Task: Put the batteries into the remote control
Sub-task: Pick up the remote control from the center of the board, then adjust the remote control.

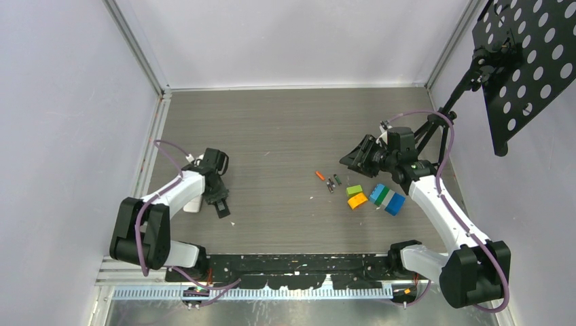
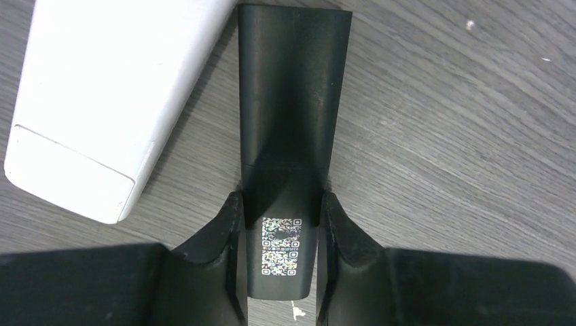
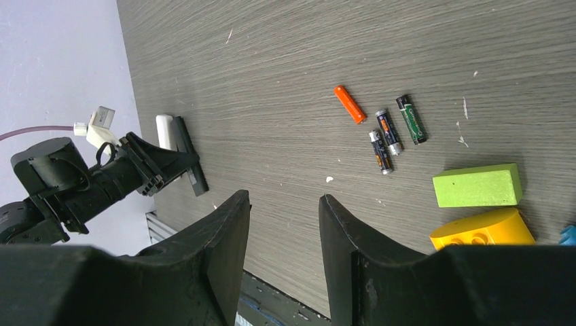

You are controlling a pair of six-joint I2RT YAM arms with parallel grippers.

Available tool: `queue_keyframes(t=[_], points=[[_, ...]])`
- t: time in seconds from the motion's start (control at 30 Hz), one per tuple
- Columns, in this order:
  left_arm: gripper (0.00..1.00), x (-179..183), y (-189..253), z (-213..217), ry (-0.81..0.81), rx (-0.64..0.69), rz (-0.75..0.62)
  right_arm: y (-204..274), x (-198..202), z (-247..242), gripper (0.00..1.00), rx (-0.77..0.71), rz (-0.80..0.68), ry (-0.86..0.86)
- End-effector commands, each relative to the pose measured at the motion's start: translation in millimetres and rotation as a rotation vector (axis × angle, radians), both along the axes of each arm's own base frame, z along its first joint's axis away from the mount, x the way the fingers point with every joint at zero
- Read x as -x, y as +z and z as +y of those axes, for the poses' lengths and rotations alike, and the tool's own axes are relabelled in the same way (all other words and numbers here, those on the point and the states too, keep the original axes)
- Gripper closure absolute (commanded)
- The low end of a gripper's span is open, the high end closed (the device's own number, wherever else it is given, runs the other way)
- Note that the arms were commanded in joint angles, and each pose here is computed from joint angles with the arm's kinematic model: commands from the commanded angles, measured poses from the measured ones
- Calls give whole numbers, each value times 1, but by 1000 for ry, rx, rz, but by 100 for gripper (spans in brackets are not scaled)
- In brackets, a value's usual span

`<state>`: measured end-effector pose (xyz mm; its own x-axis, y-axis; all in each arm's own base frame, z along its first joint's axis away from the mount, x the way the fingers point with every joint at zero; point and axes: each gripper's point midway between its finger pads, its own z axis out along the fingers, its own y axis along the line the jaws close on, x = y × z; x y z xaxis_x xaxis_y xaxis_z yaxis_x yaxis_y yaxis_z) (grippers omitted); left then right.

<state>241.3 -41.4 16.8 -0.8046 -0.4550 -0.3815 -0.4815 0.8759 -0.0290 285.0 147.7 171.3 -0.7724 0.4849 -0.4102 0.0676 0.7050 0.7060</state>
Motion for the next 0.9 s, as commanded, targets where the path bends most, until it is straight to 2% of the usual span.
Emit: queue_keyframes(t=[0.0, 0.1, 0.17, 0.33, 0.47, 0.57, 0.87], points=[[92, -24, 24, -21, -117, 29, -78, 20, -8, 2, 53, -9, -50, -4], [96, -38, 49, -46, -289, 77, -136, 20, -11, 8, 53, -38, -42, 8], [100, -45, 65, -67, -397, 149, -184, 21, -14, 15, 52, -65, -45, 22], [100, -50, 101, -126, -593, 358, -317, 24, -12, 53, 49, -105, -46, 104], [100, -34, 126, -182, -857, 355, -399, 30, -8, 92, 43, -126, -49, 189], [100, -15, 135, -215, -1019, 343, -420, 40, -9, 119, 33, -160, -64, 238], [100, 3, 143, -242, -1149, 329, -494, 27, -4, 145, 29, -160, 12, 316]])
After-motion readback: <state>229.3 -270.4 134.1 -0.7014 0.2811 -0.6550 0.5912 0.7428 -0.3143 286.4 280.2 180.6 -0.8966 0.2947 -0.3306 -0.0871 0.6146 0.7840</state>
